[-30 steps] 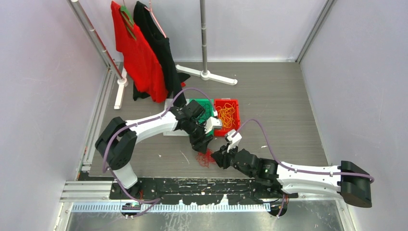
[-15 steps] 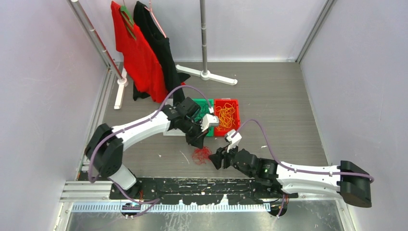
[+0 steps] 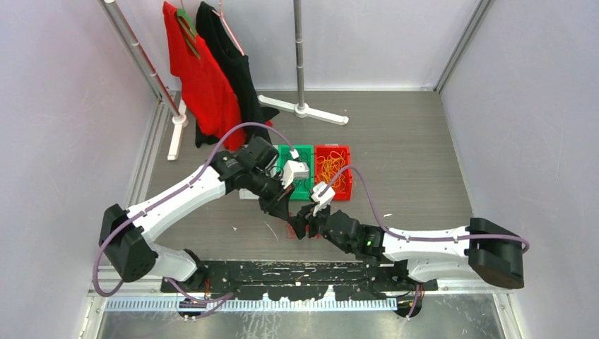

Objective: Untangle the cables

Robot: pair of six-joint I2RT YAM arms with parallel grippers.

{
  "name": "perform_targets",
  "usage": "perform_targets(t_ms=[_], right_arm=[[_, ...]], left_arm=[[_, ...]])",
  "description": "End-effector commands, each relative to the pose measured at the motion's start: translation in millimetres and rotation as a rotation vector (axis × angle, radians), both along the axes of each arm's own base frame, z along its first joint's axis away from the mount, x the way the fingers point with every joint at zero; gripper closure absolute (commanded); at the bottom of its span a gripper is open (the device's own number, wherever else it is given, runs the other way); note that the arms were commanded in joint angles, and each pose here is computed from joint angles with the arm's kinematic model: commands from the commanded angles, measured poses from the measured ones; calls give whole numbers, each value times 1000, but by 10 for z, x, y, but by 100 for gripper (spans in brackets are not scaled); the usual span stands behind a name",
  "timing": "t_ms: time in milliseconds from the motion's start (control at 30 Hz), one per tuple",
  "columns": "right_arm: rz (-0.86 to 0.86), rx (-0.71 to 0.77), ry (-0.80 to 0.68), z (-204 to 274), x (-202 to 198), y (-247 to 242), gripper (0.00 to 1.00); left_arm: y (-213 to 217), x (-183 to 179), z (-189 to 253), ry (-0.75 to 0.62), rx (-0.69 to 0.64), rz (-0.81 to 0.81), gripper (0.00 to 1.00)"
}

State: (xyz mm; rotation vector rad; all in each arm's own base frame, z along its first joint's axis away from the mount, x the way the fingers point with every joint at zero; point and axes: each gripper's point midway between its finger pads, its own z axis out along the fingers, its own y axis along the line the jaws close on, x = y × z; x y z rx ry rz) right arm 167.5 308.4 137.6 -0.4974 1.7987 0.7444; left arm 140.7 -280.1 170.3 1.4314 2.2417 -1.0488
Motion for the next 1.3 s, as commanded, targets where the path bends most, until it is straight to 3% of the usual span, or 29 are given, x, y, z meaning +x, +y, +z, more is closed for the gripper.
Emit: perform_targets(t_ms=[0, 200, 767, 967, 1133, 1267], right_arm=[[-42, 100, -63, 306, 123, 116, 37], [-56, 87, -61, 203, 168, 178, 36], [-126, 50, 57, -402, 45, -261, 41], [-56, 164, -65, 368, -8, -301, 33], [119, 287, -190, 1350, -181, -36, 26], [247, 312, -234, 1750, -299, 266, 26]], left_arm=[[-18, -215, 492, 48, -107, -33, 100], [-14, -326, 894, 42, -173, -109, 100], [240, -95, 2131, -390, -286, -120, 100], [291, -28, 2173, -458, -275, -96, 100], [300, 29, 2066, -466, -254, -76, 100], [284, 2, 1987, -428, -250, -77, 100]])
